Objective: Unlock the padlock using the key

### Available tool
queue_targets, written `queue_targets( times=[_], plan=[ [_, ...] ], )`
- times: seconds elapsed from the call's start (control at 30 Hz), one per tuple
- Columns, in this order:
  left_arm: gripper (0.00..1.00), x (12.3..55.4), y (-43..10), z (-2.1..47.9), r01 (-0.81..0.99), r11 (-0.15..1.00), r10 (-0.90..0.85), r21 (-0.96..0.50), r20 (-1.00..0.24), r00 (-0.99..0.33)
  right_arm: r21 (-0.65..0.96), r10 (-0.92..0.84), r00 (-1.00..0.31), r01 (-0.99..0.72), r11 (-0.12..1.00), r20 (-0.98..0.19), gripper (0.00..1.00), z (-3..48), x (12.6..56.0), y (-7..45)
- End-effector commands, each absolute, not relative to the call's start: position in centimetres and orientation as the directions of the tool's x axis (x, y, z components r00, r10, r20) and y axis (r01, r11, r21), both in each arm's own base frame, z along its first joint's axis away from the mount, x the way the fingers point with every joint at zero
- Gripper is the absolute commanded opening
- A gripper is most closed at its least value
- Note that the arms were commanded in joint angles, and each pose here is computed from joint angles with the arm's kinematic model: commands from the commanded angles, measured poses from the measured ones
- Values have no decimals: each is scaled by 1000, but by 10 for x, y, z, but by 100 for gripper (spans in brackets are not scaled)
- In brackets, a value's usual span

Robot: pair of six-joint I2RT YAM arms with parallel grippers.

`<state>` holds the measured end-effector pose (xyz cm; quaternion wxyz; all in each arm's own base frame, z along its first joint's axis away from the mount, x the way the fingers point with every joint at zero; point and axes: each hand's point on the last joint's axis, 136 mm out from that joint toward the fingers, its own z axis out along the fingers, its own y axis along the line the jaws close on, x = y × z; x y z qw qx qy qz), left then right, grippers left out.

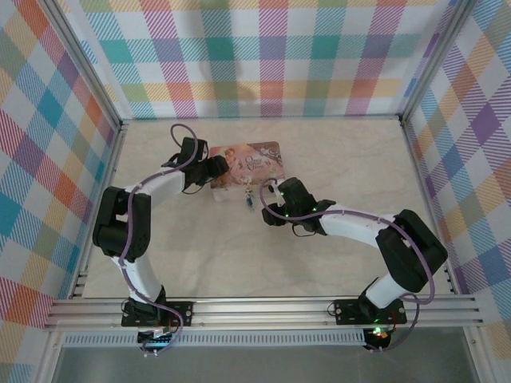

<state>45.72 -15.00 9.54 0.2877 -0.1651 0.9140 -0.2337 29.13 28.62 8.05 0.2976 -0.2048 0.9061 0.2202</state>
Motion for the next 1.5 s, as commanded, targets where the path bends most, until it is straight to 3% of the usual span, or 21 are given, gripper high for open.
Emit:
queue_targets(
  times=[0.0, 0.4, 0.6, 0.87, 1.2, 1.47],
  plan=[
    [62, 458, -166, 92, -114, 821, -404, -559, -429, -808, 251, -265, -727, -517, 818, -633, 40, 78, 291, 287],
    [61, 448, -174, 78, -111, 831, -376, -544, -403, -834, 200, -311, -689, -555, 807, -655, 37, 63, 310, 317],
    [61, 448, -176, 77, -113, 825, -379, -553, -395, -837, 158, -328, -677, -550, 820, -659, 42, 55, 327, 332],
    [61, 448, -177, 79, -113, 819, -383, -562, -390, -838, 76, -357, -680, -519, 851, -641, 42, 37, 345, 333],
    [61, 448, -177, 78, -116, 818, -385, -563, -387, -838, 31, -403, -683, -528, 848, -609, 33, 15, 344, 332],
    [61, 447, -176, 77, -120, 821, -385, -558, -387, -838, 10, -441, -674, -554, 833, -593, 9, 8, 333, 325]
  ],
)
